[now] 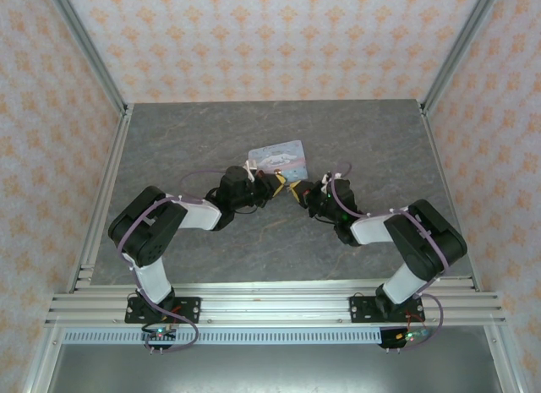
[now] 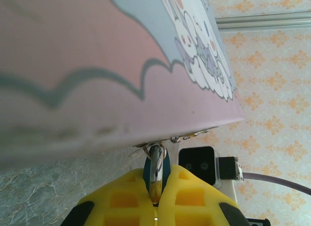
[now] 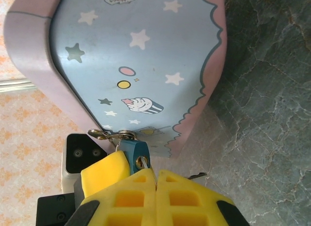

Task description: Unlock the padlock with the key

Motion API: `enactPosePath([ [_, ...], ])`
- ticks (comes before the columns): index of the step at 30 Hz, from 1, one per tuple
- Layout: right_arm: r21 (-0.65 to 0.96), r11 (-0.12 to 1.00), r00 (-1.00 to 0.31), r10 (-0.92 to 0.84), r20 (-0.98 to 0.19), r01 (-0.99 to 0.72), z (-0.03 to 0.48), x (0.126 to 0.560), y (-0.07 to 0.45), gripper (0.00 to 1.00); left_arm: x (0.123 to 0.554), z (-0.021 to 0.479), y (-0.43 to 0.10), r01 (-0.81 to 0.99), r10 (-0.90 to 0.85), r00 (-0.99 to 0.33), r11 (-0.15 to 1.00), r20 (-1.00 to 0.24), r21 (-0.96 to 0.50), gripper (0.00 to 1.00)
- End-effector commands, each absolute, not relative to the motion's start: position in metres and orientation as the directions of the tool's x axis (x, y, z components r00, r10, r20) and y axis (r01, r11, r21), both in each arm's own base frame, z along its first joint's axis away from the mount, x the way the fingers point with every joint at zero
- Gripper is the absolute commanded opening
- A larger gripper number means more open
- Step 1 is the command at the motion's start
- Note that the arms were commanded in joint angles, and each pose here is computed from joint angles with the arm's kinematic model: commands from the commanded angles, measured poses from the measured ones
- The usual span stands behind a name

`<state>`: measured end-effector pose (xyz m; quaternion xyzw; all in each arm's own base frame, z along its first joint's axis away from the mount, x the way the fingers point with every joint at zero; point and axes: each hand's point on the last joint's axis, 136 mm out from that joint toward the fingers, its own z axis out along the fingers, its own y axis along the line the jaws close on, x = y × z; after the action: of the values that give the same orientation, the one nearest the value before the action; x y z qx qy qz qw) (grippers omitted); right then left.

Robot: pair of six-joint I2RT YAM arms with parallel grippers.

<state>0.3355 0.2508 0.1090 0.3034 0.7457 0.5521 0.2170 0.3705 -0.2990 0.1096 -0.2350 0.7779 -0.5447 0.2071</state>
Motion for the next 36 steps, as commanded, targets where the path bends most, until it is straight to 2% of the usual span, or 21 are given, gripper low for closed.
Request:
enactPosePath([
  [1,0.988,0.118,-0.742,0.670,-0.008,0.096,0.159,0.339,0.261,0.00,0.334,0.112,-0.324,-0.153,-0.468,-0.884,0.303,-0.007,-0.941,0.00],
  [17,0.968,0.217,-0.799,0.601,-0.030,0.127,0.146,0.278,0.259,0.00,0.325,0.111,-0.303,-0.200,-0.518,-0.855,0.353,-0.013,-0.914,0.00],
  [31,0.946,0.273,-0.781,0.624,-0.037,0.173,0.116,0.259,0.241,0.00,0.320,0.115,-0.297,-0.197,-0.522,-0.853,0.358,-0.021,-0.913,0.00],
  [36,0.946,0.295,-0.792,0.605,-0.077,0.133,0.114,0.255,0.240,0.00,0.321,0.121,-0.300,-0.181,-0.513,-0.858,0.342,-0.022,-0.922,0.00],
])
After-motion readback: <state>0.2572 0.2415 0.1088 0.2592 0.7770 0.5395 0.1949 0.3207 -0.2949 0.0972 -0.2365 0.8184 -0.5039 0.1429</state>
